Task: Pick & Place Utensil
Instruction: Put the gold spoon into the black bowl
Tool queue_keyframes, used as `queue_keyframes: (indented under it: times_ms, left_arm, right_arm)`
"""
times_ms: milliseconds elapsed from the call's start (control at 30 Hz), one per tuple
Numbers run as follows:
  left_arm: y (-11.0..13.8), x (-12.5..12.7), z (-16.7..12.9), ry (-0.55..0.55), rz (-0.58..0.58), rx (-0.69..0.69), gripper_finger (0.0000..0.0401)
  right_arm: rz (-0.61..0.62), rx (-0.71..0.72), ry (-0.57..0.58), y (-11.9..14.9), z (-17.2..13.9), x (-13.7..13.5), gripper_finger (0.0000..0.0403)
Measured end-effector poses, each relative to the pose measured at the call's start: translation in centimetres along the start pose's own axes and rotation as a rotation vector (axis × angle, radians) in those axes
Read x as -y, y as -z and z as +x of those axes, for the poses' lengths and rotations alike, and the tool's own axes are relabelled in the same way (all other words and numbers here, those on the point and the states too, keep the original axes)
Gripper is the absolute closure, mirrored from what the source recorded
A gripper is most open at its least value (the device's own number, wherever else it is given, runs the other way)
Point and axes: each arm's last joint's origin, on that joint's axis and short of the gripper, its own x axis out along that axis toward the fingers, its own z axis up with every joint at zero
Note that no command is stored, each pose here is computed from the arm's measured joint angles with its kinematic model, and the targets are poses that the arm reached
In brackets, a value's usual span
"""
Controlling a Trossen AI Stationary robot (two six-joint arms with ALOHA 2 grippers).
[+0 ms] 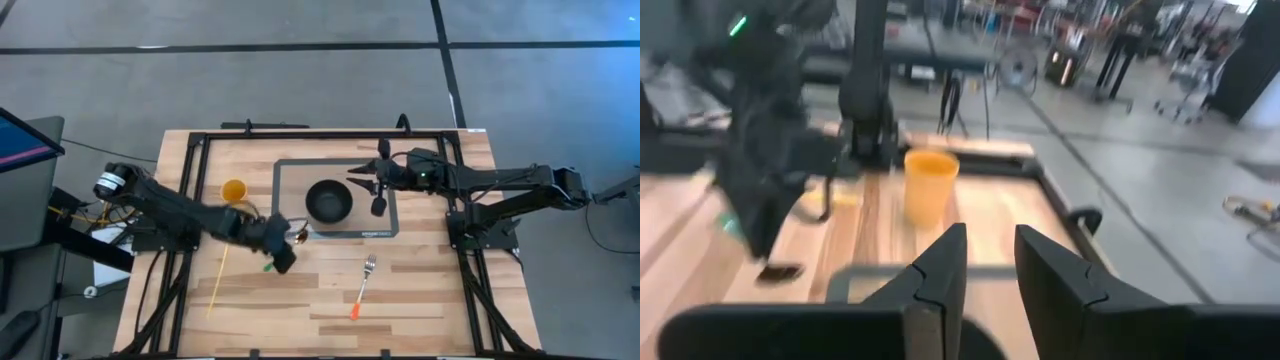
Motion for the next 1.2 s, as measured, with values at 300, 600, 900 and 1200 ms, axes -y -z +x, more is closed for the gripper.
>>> queue_keyframes:
  times_ms: [300,600,900,1200]
  left_arm:
    - [-7.6,-4.0,-1.1,0.192,-0.080,-0.032,0.0392]
    - [-9.6,-7.1,-1.3,0.225,-0.165,-0.038,0.0391]
    - [-9.9,-7.7,-1.4,0.260,-0.169,-0.054,0.0390]
    - [-9.9,-7.6,-1.4,0.262,-0.167,-0.053,0.0390]
  right_arm:
    - [0.044,-0.133,-0.015,1.3,-0.1,-0.1,0.0321]
    - [0.017,-0.180,-0.048,2.2,1.1,-1.0,0.0328]
    - [-0.216,-0.123,-0.124,3.7,5.7,-3.8,0.0313]
    - [-0.503,-0.155,-0.172,4.5,9.5,-7.2,0.0221]
